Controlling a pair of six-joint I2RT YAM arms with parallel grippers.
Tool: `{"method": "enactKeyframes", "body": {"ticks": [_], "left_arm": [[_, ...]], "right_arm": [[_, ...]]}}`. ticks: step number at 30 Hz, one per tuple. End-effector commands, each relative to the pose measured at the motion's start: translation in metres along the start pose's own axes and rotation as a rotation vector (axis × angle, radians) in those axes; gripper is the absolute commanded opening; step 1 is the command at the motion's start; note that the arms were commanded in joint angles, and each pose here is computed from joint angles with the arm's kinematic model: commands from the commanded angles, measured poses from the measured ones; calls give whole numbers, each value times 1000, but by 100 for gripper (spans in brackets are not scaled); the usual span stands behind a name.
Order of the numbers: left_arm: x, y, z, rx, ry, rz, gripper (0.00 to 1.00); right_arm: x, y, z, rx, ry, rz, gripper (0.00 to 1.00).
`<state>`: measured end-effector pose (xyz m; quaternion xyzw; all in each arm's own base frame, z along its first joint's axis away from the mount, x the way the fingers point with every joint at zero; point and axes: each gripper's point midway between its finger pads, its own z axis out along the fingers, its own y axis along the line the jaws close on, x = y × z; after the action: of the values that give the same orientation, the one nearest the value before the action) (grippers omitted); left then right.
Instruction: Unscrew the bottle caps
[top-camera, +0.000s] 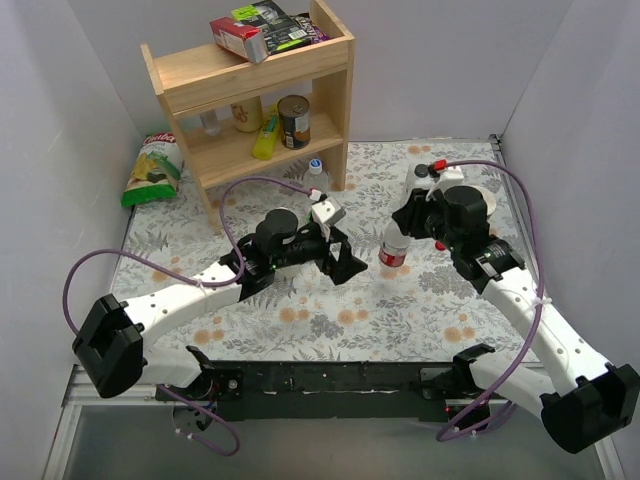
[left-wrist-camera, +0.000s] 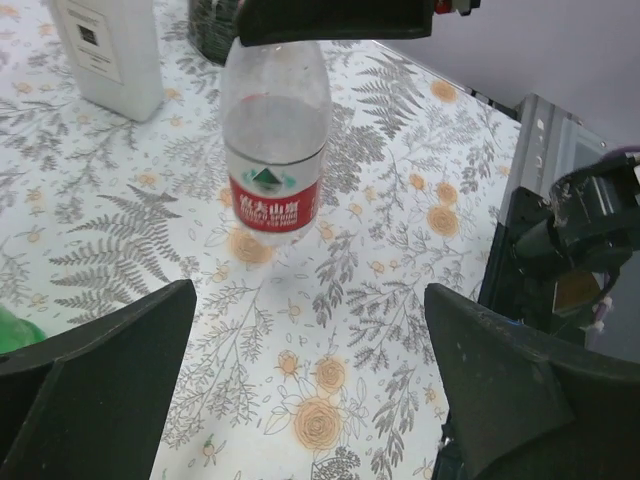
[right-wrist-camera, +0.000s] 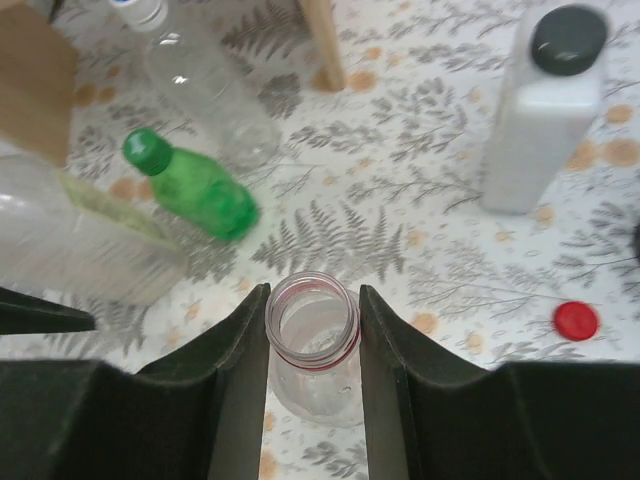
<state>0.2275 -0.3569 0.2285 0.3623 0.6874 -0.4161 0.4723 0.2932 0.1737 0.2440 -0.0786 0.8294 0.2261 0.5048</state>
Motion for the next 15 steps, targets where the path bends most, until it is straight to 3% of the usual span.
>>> {"method": "enactKeyframes", "body": {"ticks": [1,5,9,15], "left_arm": [[-63,32,-24,-129,-155,-56,98],[-94,74,-52,-241,-238,-135,98],[-115,98,-86,-359,-322,-68,98],[-109,125,-106,-522,-309,24,98]], "right_arm": [[-42,-25,-2,91,-192,-108,1],[-54,-48,7,168,-293,-152,1],[-50,-68,21,192,-293,-165,1],[-39,-96,35,231,-299,-187,1]]}}
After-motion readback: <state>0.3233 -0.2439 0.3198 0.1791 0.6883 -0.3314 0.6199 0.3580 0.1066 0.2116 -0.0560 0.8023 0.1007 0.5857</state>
